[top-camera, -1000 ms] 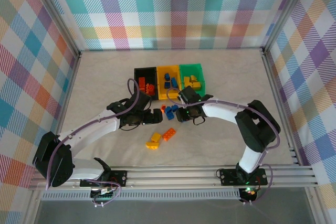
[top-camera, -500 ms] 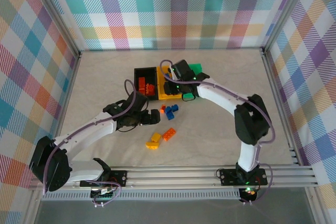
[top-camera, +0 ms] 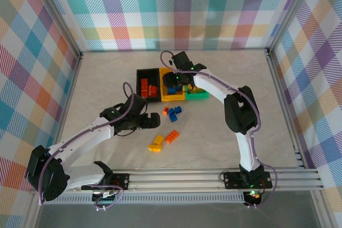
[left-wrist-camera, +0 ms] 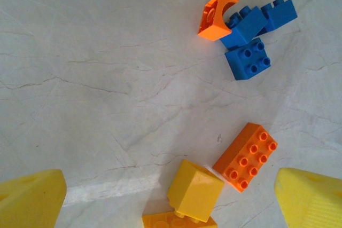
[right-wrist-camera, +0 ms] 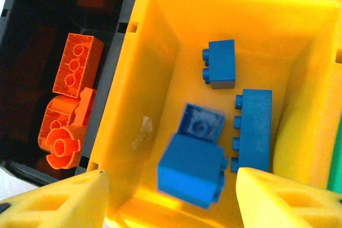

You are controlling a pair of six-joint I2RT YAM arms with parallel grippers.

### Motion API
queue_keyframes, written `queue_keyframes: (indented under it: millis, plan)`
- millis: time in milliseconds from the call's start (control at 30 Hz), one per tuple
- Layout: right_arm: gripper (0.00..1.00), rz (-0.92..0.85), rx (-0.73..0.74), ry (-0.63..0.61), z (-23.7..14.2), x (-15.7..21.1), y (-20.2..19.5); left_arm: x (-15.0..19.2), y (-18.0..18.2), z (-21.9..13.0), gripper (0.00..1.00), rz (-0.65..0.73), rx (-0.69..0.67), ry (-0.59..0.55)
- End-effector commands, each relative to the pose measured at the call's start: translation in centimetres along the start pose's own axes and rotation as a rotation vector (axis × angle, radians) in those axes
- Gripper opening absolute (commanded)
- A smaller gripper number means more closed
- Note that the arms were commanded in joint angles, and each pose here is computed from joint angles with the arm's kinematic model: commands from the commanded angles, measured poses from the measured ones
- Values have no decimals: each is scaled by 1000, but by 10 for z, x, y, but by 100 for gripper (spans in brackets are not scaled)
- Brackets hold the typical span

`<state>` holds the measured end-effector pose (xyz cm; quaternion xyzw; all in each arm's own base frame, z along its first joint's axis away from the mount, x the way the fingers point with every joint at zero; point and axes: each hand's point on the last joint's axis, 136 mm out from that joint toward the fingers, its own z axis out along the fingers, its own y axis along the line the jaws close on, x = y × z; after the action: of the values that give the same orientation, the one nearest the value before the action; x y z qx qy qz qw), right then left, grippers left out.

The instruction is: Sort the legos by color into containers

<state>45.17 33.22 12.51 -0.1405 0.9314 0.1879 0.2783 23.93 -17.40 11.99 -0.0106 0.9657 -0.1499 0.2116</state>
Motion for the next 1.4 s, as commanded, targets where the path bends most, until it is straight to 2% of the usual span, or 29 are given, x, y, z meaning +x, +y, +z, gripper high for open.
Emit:
queue_keyframes:
  millis: [0, 200, 400, 500, 567, 700, 1000, 1133, 1367]
  plan:
    - [65, 6, -32, -33, -28, -4, 8, -5, -8, 7, 100, 32, 19, 28]
    - [65, 39, -11, -38, -62, 35, -6, -16, -44, 35, 88, 89, 68, 65]
    - [66, 69, 33, -37, -95, 85, -29, -6, -87, 78, 81, 153, 88, 130]
    - [66, 95, 51, -40, -106, 101, -41, -4, -94, 98, 75, 160, 72, 150]
    - [66, 118, 53, -47, -113, 107, -49, -7, -93, 109, 74, 174, 34, 148]
    - [66, 139, 53, -60, -123, 114, -58, -14, -85, 126, 74, 200, -46, 130]
    - [66, 149, 40, -88, -130, 112, -62, -20, -87, 151, 68, 233, -91, 123]
    - [66, 150, 43, -93, -131, 112, -65, -16, -88, 155, 51, 249, -100, 140]
    - [66, 155, 39, -101, -132, 109, -66, -4, -90, 136, 36, 259, -92, 142]
